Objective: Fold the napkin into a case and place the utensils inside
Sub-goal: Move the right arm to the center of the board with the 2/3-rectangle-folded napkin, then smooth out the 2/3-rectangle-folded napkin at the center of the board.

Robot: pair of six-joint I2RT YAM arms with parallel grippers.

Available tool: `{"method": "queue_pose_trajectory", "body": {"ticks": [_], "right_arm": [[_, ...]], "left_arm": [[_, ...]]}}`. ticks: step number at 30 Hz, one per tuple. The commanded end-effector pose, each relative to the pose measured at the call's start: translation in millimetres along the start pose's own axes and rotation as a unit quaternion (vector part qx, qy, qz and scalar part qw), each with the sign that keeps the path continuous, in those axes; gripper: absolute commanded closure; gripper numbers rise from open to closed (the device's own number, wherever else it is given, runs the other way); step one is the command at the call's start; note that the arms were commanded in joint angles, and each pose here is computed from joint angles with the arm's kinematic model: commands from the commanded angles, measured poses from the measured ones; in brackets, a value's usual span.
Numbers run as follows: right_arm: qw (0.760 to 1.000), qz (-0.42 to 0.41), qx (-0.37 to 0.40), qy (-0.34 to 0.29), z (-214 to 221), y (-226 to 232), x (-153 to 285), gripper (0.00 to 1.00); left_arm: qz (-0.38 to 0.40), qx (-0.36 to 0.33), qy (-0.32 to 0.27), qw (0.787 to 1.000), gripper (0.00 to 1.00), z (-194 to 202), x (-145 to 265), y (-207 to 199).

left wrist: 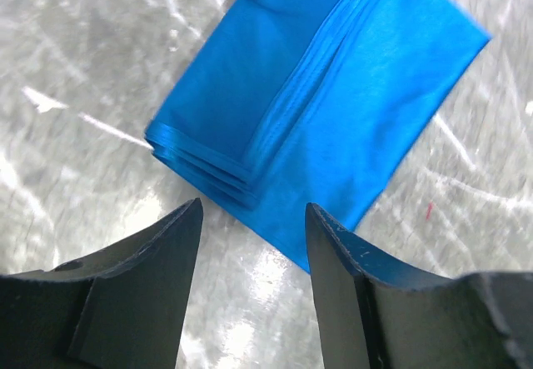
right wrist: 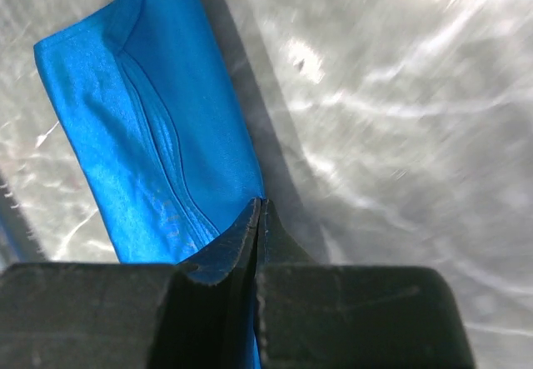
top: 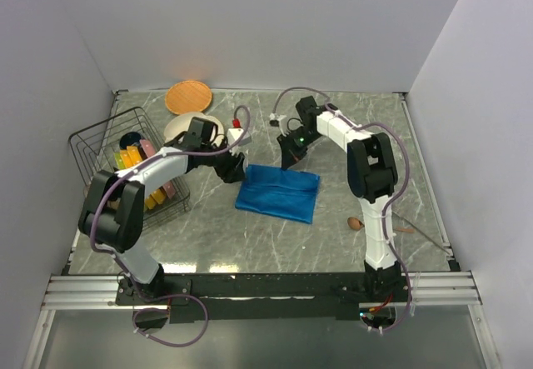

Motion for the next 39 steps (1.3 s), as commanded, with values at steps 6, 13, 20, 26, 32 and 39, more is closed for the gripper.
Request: {"method": "queue_pose_trajectory", "body": {"ticks": [6,13,20,26,32,39], "right_arm": [[0.994,0.03,0.1,-0.011,-43,19,7,0.68],[0.991,0.071,-0.005,-0.115,-52,29,73,0.53],[0.955,0.111,-0.222,-0.164,-11,32,103,0.63],[0.93,0.132,-0.313,-0.14,19,26,89,0.64],[0.91,0.149,-0.367,-0.121,33,17,78,0.58],[0.906,0.143,-0.373,-0.14,35,27,89,0.58]], "left_arm": [[-0.052,0.186,-0.094,0.977,0.38,-20,14,1],[-0.098,0.199,-0.097,0.97,0.36,-31,10,23],[-0.097,0.176,-0.049,0.978,0.36,-23,0,29],[-0.083,0.152,-0.006,0.985,0.31,-17,-16,26],[-0.076,0.15,0.005,0.986,0.31,-15,-16,27],[-0.067,0.148,0.011,0.987,0.31,-11,-18,25]]}}
Point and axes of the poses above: each gripper's point midway between its finger pads, its own x axis back along the fingers, its own y axis along the line the jaws close on, z = x × y, the point moved 10 cm from there along x, back along the fingers, and after that the axes turned 1 degree about x, right-handed, at the moved point
